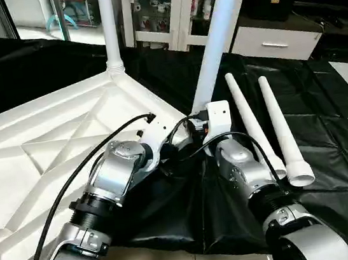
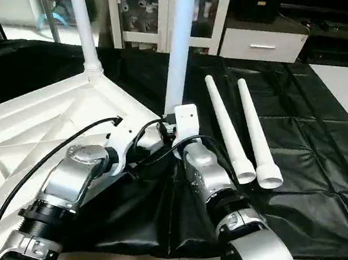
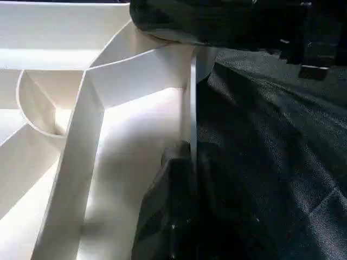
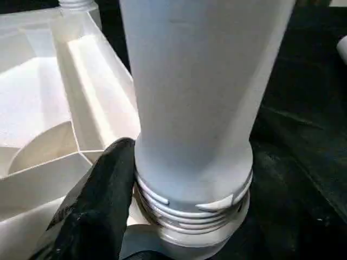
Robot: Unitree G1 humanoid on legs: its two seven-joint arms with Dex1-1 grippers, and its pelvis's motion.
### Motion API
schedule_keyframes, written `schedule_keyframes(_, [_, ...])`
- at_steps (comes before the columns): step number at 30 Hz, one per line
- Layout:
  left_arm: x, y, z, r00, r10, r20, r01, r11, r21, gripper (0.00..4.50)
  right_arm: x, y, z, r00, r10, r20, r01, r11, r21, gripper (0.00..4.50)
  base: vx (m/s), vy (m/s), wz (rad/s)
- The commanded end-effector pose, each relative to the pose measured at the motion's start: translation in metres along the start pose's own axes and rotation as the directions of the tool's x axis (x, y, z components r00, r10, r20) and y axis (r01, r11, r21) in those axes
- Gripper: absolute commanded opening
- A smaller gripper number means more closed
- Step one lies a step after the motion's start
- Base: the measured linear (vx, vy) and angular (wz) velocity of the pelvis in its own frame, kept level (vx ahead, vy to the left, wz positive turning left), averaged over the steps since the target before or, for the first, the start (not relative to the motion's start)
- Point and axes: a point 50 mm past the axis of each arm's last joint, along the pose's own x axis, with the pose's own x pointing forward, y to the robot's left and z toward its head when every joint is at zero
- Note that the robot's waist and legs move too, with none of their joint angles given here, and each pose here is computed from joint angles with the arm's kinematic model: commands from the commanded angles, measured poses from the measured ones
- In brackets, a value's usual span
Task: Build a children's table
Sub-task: Rotate leg to tighten
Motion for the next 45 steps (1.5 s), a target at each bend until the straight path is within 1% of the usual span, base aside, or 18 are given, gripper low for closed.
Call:
schedule_keyframes(1, [-0.001,-0.007,0.016,0.995,-0.051,0.087,0.048,0.998,0.034,0.0,-0.003,0.006,-0.007,0.996,0.085,-0.012,-0.085,0.996,0.017,3.42,0.0,0.0,0.0])
schedule_keyframes(3, [-0.003,-0.006,0.014,0.995,-0.061,0.083,0.057,0.997,0.044,0.0,-0.004,0.002,0.0,0.996,0.086,0.019,-0.086,0.996,0.001,3.48,0.0,0.0,0.0])
schedule_keyframes(6, [-0.01,-0.006,0.006,0.993,-0.1,0.058,0.096,0.993,0.07,0.0,-0.007,-0.012,0.014,0.992,0.115,0.06,-0.117,0.993,0.025,3.77,0.0,0.0,0.0])
schedule_keyframes(10, [-0.015,-0.008,-0.001,0.987,-0.154,0.042,0.149,0.984,0.094,0.0,-0.012,-0.021,0.02,0.973,0.222,0.06,-0.225,0.973,0.049,4.16,0.0,0.0,0.0])
schedule_keyframes(11, [-0.02,-0.01,-0.009,0.977,-0.214,0.022,0.21,0.97,0.118,0.0,-0.02,-0.029,0.021,0.937,0.348,0.032,-0.348,0.937,-0.014,4.16,0.0,0.0,0.0])
schedule_keyframes(12, [-0.022,-0.011,-0.012,0.97,-0.244,0.012,0.241,0.962,0.13,0.0,-0.024,-0.033,0.022,0.917,0.398,0.009,-0.397,0.916,-0.051,4.25,0.0,0.0,0.0])
schedule_keyframes(13, [-0.025,-0.012,-0.015,0.964,-0.267,-0.003,0.265,0.954,0.139,0.0,-0.028,-0.036,0.022,0.901,0.433,-0.014,-0.433,0.897,-0.086,4.25,0.0,0.0,0.0])
schedule_keyframes(15, [-0.031,-0.015,-0.024,0.942,-0.333,-0.045,0.336,0.932,0.135,0.0,-0.039,-0.046,0.022,0.844,0.528,-0.089,-0.535,0.826,-0.178,4.25,0.0,0.0,0.0])
schedule_keyframes(16, [-0.032,-0.015,-0.024,0.941,-0.335,-0.046,0.338,0.931,0.136,0.0,-0.039,-0.046,0.022,0.843,0.53,-0.091,-0.538,0.824,-0.18,4.25,0.0,0.0,0.0])
schedule_keyframes(17, [-0.037,-0.017,-0.028,0.919,-0.389,-0.062,0.394,0.906,0.157,0.0,-0.046,-0.054,0.022,0.811,0.568,-0.14,-0.585,0.783,-0.211,4.25,0.0,0.0,0.0])
schedule_keyframes(20, [-0.045,-0.02,-0.031,0.884,-0.461,-0.08,0.468,0.868,0.166,0.0,-0.054,-0.063,0.021,0.763,0.612,-0.209,-0.646,0.724,-0.241,4.25,0.0,0.0,0.0])
schedule_keyframes(21, [-0.045,-0.02,-0.031,0.884,-0.461,-0.08,0.468,0.868,0.166,0.0,-0.054,-0.063,0.021,0.763,0.612,-0.209,-0.646,0.724,-0.241,4.25,0.0,0.0,0.0])
schedule_keyframes(23, [-0.049,-0.019,-0.032,0.875,-0.476,-0.088,0.484,0.857,0.179,0.0,-0.061,-0.066,0.018,0.704,0.662,-0.257,-0.71,0.665,-0.23,4.25,0.0,0.0,0.0])
schedule_keyframes(26, [-0.05,-0.019,-0.032,0.866,-0.49,-0.097,0.5,0.847,0.184,0.0,-0.065,-0.065,0.016,0.657,0.699,-0.284,-0.754,0.623,-0.209,4.25,0.0,0.0,0.0])
schedule_keyframes(30, [-0.052,-0.02,-0.034,0.859,-0.501,-0.107,0.512,0.838,0.187,0.0,-0.071,-0.063,0.007,0.592,0.717,-0.369,-0.805,0.554,-0.215,4.25,0.0,0.0,0.0])
schedule_keyframes(33, [-0.052,-0.02,-0.034,0.859,-0.5,-0.108,0.512,0.838,0.188,0.0,-0.069,-0.064,0.006,0.603,0.704,-0.374,-0.796,0.559,-0.231,4.25,0.0,0.0,0.0])
schedule_keyframes(35, [-0.052,-0.02,-0.034,0.859,-0.5,-0.111,0.512,0.838,0.189,0.0,-0.067,-0.064,0.007,0.618,0.695,-0.367,-0.785,0.569,-0.244,4.08,0.0,0.0,0.0])
schedule_keyframes(45, [-0.051,-0.021,-0.035,0.852,-0.51,-0.12,0.524,0.83,0.19,0.0,-0.07,-0.062,0.007,0.595,0.723,-0.352,-0.804,0.548,-0.232,3.3,0.0,0.0,0.0])
